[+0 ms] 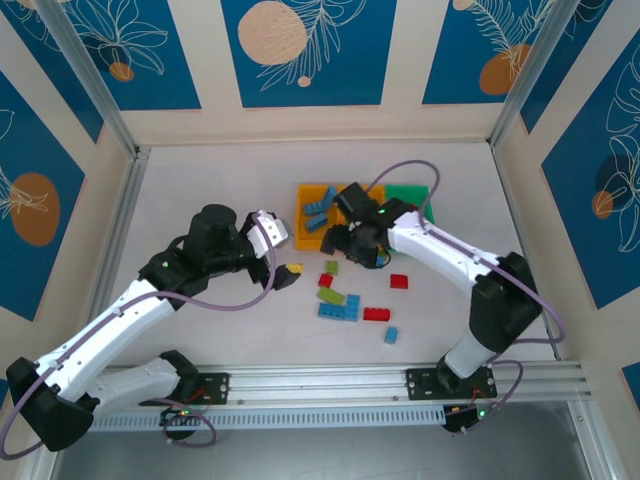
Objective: Sort the legos into containers by color
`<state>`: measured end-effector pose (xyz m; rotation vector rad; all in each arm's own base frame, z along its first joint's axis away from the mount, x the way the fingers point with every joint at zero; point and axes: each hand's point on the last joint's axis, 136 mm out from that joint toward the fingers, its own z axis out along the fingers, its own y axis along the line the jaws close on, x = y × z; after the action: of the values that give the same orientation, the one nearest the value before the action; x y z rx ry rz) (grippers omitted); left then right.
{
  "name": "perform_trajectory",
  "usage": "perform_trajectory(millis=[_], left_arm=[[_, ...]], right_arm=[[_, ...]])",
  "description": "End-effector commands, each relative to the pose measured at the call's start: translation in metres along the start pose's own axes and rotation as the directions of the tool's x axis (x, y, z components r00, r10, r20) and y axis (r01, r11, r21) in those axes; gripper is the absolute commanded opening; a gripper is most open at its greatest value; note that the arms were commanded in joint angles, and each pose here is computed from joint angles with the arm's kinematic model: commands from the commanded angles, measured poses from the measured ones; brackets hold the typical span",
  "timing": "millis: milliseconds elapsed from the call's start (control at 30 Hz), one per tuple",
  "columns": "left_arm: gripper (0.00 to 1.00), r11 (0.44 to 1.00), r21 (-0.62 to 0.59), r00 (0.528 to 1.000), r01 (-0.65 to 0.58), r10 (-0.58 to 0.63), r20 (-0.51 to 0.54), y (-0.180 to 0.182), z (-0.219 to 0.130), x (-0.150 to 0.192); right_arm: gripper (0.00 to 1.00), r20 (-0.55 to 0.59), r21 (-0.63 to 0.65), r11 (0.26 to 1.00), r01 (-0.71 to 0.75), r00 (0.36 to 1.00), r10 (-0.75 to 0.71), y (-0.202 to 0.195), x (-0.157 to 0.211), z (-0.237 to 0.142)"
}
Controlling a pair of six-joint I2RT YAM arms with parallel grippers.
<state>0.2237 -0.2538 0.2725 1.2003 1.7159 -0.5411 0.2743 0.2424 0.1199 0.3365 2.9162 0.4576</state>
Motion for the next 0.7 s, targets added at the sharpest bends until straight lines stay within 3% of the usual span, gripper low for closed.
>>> perform_trajectory(millis=[0, 100, 267, 600, 667], left_arm=[[1.00, 1.000, 0.010, 1.000, 0.002, -0.002, 0.007, -0.003, 0.002, -0.003], [1.00, 1.000, 0.006, 1.000, 0.003, -0.003, 0.002, -0.003, 0.001, -0.002], [1.00, 1.000, -0.001, 1.000, 0.006, -0.006, -0.008, -0.003, -0.001, 0.001], [1.00, 1.000, -0.004, 1.000, 0.017, -0.017, -0.006, -0.003, -0.001, 0.002], [1.00, 1.000, 0.000, 1.000, 0.016, -0.016, -0.008, -0.004, 0.000, 0.002]], right_arm=[[0.81, -0.007, 0.058, 0.998, -0.018, 1.000, 0.018, 0.004, 0.002, 0.025], [0.81, 0.021, 0.155, 0.987, 0.053, 0.998, -0.057, 0.002, -0.007, 0.045], [0.80, 0.032, 0.194, 0.978, 0.080, 0.996, -0.088, 0.004, -0.019, 0.070], [0.60, -0.043, 0.207, 0.974, 0.088, 0.996, -0.081, 0.001, -0.012, 0.104], [0.50, -0.035, 0.205, 0.975, 0.086, 0.996, -0.080, 0.000, -0.012, 0.099]])
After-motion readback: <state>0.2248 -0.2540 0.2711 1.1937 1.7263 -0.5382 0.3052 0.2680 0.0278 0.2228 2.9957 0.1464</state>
